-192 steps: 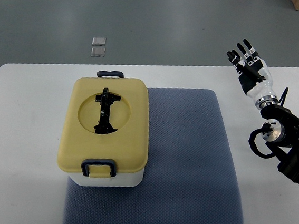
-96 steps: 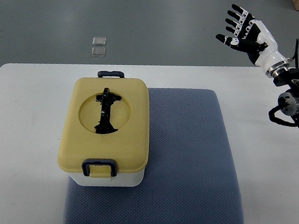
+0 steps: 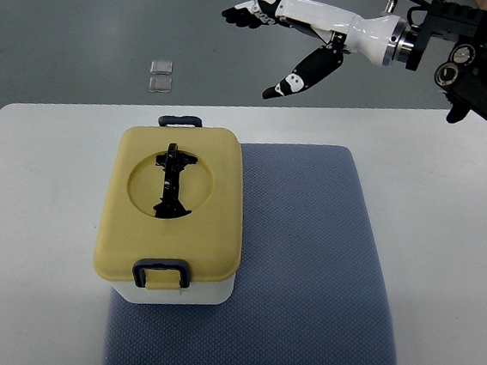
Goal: Open white storage box with right hand
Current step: 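Swing the right hand over the box toward the yellow lid's black handle, then lower the right hand and close its fingers around the black lid handle, then lift the yellow lid off the box with the right hand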
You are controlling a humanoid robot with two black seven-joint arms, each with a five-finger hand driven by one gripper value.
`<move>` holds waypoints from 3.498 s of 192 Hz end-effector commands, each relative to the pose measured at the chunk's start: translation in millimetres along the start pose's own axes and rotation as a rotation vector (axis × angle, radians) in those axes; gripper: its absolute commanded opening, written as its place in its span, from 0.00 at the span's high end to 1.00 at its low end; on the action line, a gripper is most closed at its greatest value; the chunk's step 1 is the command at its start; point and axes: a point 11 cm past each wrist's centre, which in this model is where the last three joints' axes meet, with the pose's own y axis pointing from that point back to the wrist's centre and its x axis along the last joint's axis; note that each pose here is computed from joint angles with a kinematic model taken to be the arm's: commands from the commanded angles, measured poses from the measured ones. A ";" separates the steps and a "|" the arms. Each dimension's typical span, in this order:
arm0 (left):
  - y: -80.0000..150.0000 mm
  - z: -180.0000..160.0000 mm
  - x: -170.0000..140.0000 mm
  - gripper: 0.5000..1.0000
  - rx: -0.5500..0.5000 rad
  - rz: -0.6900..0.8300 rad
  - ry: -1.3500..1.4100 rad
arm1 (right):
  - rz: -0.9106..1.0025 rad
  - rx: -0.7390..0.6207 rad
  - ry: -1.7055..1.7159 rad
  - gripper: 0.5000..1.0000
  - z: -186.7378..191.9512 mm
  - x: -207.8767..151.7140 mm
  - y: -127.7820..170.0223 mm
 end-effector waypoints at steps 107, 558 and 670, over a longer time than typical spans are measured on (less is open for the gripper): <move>0.0 -0.1 0.0 0.00 0.001 0.000 0.000 | -0.576 0.086 0.485 0.15 -95.8 -61.4 -85.1; 0.0 0.1 0.0 0.00 -0.001 0.000 0.000 | -0.546 0.158 0.557 1.00 -115.2 -74.8 -109.5; 0.0 -0.1 0.2 0.00 0.001 0.002 0.000 | -0.369 0.062 0.533 1.00 -95.2 -5.9 -75.6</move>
